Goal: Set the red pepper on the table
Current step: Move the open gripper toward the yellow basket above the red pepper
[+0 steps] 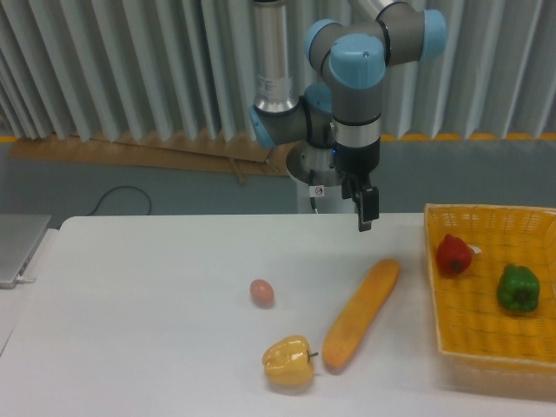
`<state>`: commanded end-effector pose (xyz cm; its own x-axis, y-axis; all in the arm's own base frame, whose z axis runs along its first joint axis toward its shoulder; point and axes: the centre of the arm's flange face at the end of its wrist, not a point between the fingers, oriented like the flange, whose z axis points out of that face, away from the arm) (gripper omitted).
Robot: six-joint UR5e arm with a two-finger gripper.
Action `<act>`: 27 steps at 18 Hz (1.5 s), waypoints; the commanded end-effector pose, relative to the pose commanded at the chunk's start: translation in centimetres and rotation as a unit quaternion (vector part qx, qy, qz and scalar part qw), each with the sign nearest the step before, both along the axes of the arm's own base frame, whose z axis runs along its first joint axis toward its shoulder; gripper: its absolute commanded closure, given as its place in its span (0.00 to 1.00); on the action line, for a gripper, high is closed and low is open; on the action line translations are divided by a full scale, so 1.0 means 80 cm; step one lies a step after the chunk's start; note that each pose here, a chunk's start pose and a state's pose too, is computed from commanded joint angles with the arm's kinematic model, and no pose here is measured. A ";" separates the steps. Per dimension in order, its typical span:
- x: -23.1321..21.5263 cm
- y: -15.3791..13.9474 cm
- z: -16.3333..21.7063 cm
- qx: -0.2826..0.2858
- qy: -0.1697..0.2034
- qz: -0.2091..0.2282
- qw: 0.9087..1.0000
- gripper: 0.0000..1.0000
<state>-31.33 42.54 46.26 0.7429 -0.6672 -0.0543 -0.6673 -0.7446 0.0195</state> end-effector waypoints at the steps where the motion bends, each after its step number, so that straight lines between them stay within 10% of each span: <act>1: 0.000 0.000 -0.001 0.000 -0.001 0.000 1.000 0.00; 7: -0.013 0.009 -0.021 -0.002 -0.001 0.081 0.997 0.00; 19: -0.018 -0.015 -0.005 -0.056 0.040 -0.086 0.994 0.00; 27: -0.031 -0.034 0.006 -0.017 0.027 -0.074 0.997 0.00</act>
